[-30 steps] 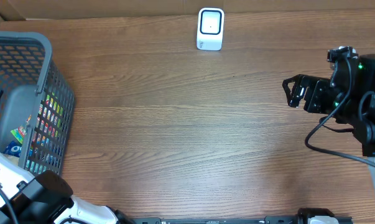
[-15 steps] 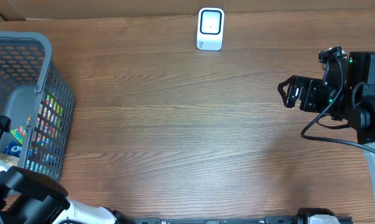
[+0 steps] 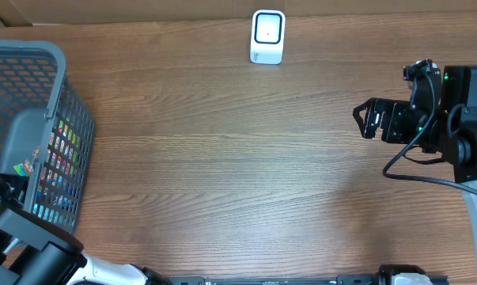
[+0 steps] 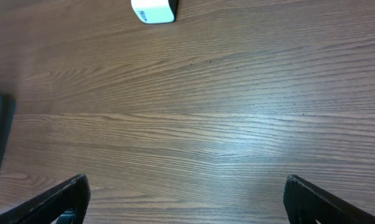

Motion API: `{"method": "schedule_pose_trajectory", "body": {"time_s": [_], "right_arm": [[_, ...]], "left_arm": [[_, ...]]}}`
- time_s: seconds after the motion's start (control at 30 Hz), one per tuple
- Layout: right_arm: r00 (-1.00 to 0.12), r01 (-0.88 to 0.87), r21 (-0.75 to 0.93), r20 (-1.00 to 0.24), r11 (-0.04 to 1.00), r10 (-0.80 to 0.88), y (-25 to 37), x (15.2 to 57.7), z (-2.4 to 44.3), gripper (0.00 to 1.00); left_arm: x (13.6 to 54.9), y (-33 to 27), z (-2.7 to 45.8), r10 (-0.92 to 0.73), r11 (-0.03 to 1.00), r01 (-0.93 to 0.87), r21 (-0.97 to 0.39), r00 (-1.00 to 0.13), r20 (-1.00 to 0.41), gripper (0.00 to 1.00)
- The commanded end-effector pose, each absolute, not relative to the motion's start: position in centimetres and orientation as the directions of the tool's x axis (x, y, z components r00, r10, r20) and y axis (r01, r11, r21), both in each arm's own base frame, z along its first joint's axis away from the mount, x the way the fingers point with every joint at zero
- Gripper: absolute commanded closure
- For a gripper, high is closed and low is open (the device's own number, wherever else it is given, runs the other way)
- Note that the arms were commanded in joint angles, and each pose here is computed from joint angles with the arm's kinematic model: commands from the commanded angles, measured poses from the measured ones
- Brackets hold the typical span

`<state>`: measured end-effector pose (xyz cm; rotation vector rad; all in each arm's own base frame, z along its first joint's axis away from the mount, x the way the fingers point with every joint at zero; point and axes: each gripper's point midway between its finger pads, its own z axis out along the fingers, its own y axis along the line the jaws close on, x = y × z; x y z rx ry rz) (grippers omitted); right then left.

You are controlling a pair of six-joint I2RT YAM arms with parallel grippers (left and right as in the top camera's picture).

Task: Scan the item barcode
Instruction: 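Grasp the clear cookie bag in the basket with the left gripper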

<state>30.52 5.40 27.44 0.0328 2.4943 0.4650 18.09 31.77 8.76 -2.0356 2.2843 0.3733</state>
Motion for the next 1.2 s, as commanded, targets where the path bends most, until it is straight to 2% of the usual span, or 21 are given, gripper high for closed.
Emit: {"method": "schedule_pose_trajectory", "body": {"time_s": [0.0,0.07,0.1,0.13,0.33,0.57,0.73,0.83,0.87,1.07,1.17], "right_arm": [[-0.810,-0.099,0.331,-0.575,0.939,0.117,5.4,30.9,28.3,0.00],[-0.813,-0.097,0.331,-0.571,0.939,0.117,5.4,31.0,28.1,0.00],[-0.814,-0.096,0.331,-0.569,0.939,0.117,5.4,31.0,28.1,0.00],[-0.815,-0.096,0.331,-0.568,0.939,0.117,5.4,31.0,28.0,0.00],[-0.803,-0.103,0.330,-0.585,0.938,0.118,5.4,31.4,28.3,0.00],[-0.803,-0.102,0.330,-0.584,0.938,0.118,5.4,31.4,28.3,0.00],[-0.803,-0.102,0.330,-0.584,0.938,0.118,5.4,31.4,28.3,0.00],[-0.803,-0.102,0.330,-0.584,0.938,0.118,5.4,31.4,28.3,0.00],[-0.803,-0.102,0.330,-0.584,0.938,0.118,5.4,31.4,28.3,0.00],[-0.804,-0.101,0.331,-0.583,0.938,0.119,5.4,31.4,28.3,0.00],[-0.804,-0.099,0.333,-0.583,0.938,0.121,5.4,31.4,28.3,0.00]], "left_arm": [[17.7,31.7,7.4,-0.970,0.090,-0.984,0.152,-0.121,-0.213,0.46],[17.8,31.7,7.2,-0.969,0.090,-0.985,0.150,-0.121,-0.216,0.68],[17.8,31.7,7.2,-0.968,0.090,-0.985,0.149,-0.121,-0.218,0.84],[17.9,31.7,7.2,-0.968,0.090,-0.985,0.146,-0.121,-0.219,0.96],[20.9,31.2,9.4,-0.972,0.143,-0.990,0.015,-0.144,-0.186,0.96],[24.6,31.2,19.8,-0.932,0.249,-0.967,-0.046,-0.226,-0.284,0.96],[25.9,26.4,26.8,-0.878,0.429,-0.899,-0.091,-0.391,-0.275,0.96],[26.8,24.0,30.0,-0.817,0.530,-0.843,-0.093,-0.479,-0.322,0.96],[27.6,22.9,31.2,-0.773,0.593,-0.798,-0.112,-0.525,-0.355,0.96],[30.1,17.9,38.1,-0.611,0.728,-0.671,-0.143,-0.540,-0.579,0.96],[30.7,15.1,39.5,-0.553,0.783,-0.603,-0.152,-0.562,-0.615,0.96]]}}
